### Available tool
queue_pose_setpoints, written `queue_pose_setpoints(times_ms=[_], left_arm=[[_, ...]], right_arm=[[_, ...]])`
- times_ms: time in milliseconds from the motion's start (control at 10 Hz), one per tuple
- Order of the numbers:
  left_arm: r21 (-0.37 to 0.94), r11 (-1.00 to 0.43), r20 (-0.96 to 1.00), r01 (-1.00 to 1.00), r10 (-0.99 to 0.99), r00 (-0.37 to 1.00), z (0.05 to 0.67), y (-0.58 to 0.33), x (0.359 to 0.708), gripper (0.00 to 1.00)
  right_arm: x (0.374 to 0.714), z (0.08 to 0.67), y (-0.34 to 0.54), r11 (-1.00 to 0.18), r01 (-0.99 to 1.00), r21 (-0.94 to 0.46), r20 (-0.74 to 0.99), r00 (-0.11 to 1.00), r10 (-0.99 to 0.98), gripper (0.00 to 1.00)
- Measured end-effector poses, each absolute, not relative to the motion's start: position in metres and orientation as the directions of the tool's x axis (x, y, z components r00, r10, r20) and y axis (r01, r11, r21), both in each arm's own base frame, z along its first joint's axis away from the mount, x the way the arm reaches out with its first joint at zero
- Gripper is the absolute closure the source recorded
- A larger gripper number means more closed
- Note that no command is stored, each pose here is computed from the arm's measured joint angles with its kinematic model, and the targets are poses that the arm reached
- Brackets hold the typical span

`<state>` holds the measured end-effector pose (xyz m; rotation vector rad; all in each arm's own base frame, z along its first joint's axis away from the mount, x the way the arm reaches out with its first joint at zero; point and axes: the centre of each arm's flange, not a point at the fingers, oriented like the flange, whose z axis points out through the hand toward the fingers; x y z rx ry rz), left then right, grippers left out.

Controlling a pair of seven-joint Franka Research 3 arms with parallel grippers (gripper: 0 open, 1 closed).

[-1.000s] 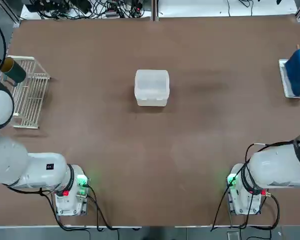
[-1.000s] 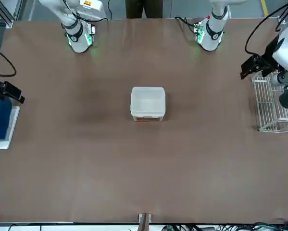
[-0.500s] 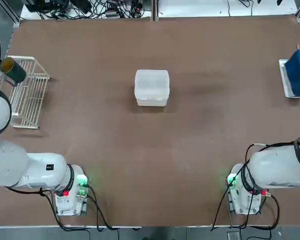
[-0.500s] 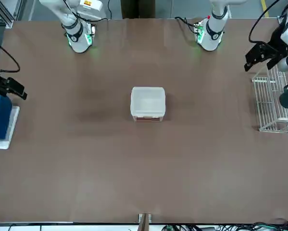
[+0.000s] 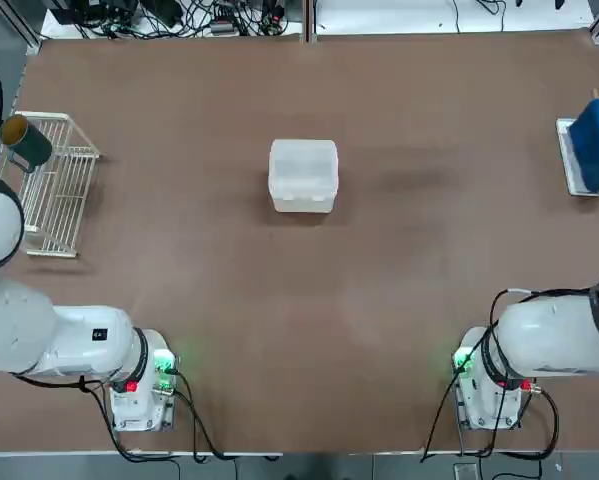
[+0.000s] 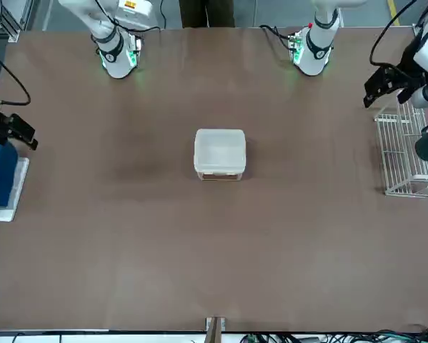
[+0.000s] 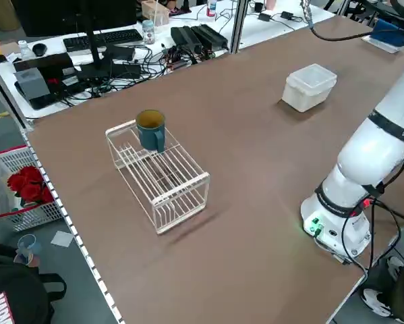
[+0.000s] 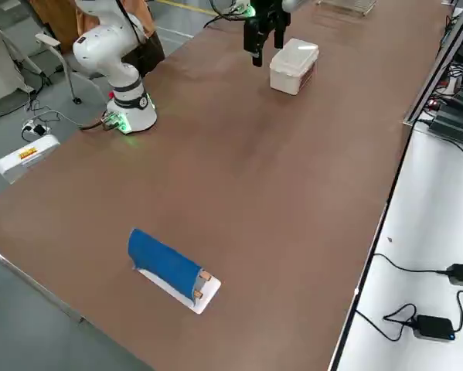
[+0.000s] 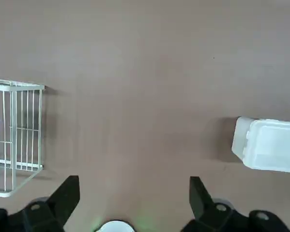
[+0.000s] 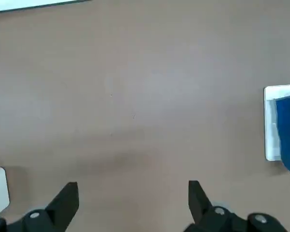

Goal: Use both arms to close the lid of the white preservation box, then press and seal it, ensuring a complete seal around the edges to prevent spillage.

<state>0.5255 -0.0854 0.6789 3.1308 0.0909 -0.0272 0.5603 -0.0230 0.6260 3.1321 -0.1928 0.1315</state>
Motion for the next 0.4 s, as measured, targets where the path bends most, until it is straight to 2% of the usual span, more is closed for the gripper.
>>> queue_pose_setpoints(times_ms=[400], left_arm=[[0.019,-0.998,-0.022,0.062,0.061,0.998,0.6767,-0.0833,0.5277,0.00]], right_arm=[[0.5595,0.6316,-0.0226,-0.993,-0.122,-0.007,0.118,0.986,-0.122,0.00]])
